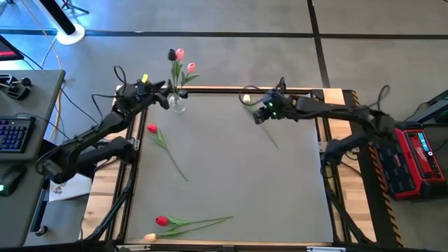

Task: Sort flowers into vase by color
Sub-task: Put the top light pink flower into the yellow vase

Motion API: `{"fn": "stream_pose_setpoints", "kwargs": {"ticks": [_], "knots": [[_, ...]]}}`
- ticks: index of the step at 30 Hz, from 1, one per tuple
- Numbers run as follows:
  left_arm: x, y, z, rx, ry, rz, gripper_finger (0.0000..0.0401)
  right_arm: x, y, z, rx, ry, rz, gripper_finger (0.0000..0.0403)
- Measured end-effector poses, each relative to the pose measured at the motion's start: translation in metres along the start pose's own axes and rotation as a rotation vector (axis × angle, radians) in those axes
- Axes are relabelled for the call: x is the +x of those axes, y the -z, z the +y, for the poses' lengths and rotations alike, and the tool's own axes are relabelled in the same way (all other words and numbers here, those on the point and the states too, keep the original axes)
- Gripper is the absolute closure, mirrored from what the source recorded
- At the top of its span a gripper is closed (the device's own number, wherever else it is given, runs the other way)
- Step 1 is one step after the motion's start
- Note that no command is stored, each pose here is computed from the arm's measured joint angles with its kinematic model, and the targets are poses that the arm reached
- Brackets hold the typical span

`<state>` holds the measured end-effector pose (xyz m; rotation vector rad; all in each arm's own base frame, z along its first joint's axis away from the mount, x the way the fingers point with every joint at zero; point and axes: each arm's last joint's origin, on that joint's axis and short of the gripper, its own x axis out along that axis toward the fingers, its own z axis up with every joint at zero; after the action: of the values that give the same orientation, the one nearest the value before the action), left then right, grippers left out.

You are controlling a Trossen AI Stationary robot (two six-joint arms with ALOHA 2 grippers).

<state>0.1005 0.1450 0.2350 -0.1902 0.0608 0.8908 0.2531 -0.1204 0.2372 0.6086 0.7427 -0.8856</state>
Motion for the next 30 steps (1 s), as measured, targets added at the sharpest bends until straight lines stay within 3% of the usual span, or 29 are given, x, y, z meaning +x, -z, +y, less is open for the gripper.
{"fn": "stream_pose_setpoints", "kwargs": {"ticks": [5,9,19,22,27,30], "knots": [[-0.015,-0.017,-0.007,0.064,0.028,-0.039,0.0196,0.053,-0.005,-0.015,-0.025,-0.034,0.121,0.0231],[-0.027,-0.031,-0.011,0.047,0.028,-0.061,0.0196,0.083,0.002,-0.021,-0.032,-0.027,0.207,0.0231],[-0.045,-0.042,-0.024,0.079,0.113,0.035,0.0196,0.117,0.019,-0.022,-0.071,-0.004,0.304,0.0238],[-0.045,-0.036,-0.025,0.107,0.112,0.098,0.0196,0.118,0.02,-0.023,-0.073,0.004,0.306,0.0275],[-0.045,-0.031,-0.028,0.111,0.126,0.147,0.0197,0.113,0.018,-0.022,-0.043,-0.021,0.305,0.0385],[-0.045,-0.029,-0.03,0.11,0.142,0.158,0.0197,0.104,0.016,-0.02,-0.017,-0.062,0.311,0.0387]]}}
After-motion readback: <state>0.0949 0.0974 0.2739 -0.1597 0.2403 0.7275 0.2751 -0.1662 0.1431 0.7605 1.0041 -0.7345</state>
